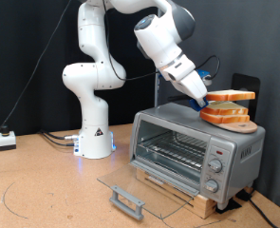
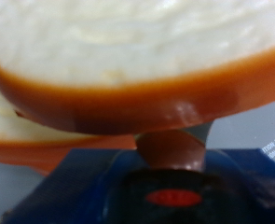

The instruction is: Make a piece of toast with the oven

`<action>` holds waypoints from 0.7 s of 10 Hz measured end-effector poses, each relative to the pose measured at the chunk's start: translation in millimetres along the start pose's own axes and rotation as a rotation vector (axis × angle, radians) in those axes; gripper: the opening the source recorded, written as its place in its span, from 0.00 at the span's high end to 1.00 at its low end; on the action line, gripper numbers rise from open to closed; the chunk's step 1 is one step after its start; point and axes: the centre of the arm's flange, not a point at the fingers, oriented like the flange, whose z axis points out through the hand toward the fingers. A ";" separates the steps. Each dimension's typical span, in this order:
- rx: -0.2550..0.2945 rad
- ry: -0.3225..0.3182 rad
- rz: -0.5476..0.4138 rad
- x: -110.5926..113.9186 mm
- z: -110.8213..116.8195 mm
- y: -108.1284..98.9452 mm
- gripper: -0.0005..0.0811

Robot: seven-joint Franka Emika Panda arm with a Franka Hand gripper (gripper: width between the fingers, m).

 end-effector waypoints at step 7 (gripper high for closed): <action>0.056 -0.030 0.010 -15.1 -29.1 12.5 0.49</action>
